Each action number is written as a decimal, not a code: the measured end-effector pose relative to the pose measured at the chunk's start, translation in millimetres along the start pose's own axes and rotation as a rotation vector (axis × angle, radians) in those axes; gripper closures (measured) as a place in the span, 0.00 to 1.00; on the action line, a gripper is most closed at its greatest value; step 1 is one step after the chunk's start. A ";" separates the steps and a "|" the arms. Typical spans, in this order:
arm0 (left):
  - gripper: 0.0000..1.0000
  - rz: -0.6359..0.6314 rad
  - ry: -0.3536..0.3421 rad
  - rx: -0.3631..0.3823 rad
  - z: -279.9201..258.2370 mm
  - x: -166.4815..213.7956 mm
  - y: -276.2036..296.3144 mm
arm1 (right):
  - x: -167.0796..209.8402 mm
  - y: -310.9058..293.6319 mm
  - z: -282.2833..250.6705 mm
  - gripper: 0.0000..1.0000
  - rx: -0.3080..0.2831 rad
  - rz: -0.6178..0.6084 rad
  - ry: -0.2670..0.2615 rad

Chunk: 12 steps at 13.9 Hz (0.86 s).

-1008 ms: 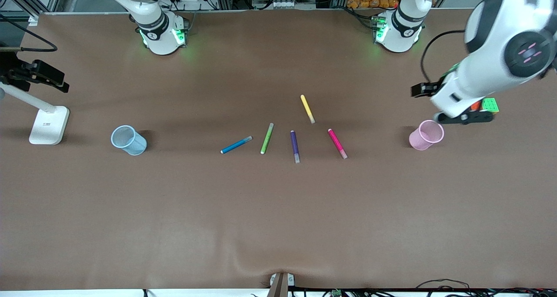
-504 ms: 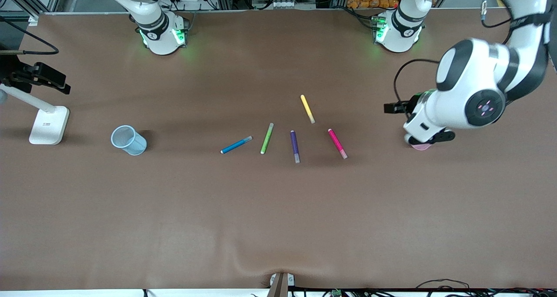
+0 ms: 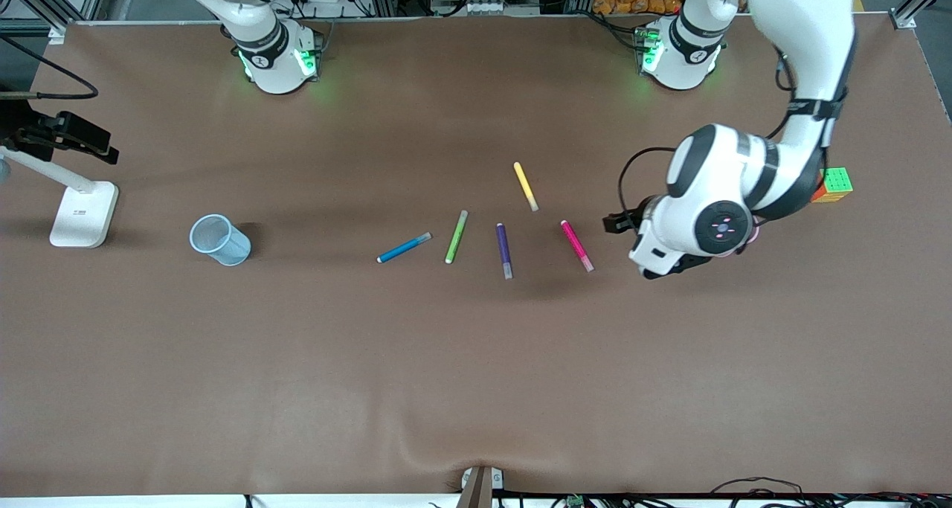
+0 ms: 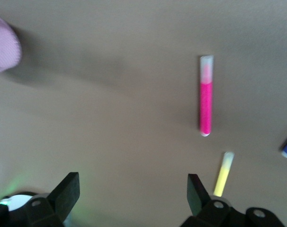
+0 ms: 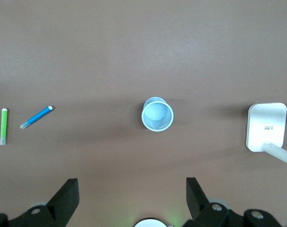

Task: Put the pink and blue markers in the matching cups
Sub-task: 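Move the left gripper over the pink marker, then grasp the pink marker with the left gripper while the right gripper advances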

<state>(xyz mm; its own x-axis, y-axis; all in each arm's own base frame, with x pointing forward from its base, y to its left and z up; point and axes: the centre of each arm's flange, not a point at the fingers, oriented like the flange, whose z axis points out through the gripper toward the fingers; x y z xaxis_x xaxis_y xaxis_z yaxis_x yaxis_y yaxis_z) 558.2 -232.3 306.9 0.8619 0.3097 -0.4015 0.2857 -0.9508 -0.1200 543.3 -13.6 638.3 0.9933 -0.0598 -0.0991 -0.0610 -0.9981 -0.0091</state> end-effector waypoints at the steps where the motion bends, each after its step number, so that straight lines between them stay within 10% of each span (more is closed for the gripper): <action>1: 0.00 -0.018 -0.009 -0.024 6.6 2.1 6.5 | 1.3 0.0 1.9 0.00 0.000 0.000 -0.004; 7: 0.00 -0.066 0.005 -0.113 40.0 39.2 17.8 | 9.0 1.6 15.7 0.00 0.000 0.003 -0.033; 12: 0.25 -0.105 -0.021 -0.135 63.9 62.2 34.9 | 33.5 0.8 58.5 0.00 -0.001 0.001 -0.115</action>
<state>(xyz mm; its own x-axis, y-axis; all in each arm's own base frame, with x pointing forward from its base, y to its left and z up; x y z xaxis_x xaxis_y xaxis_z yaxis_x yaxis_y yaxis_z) 595.0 -247.0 219.7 0.8159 0.4052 -0.4123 0.4285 -0.9027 -0.0393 570.9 -15.5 576.8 0.9754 -0.0589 -0.2125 -0.0621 -0.9980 -0.0080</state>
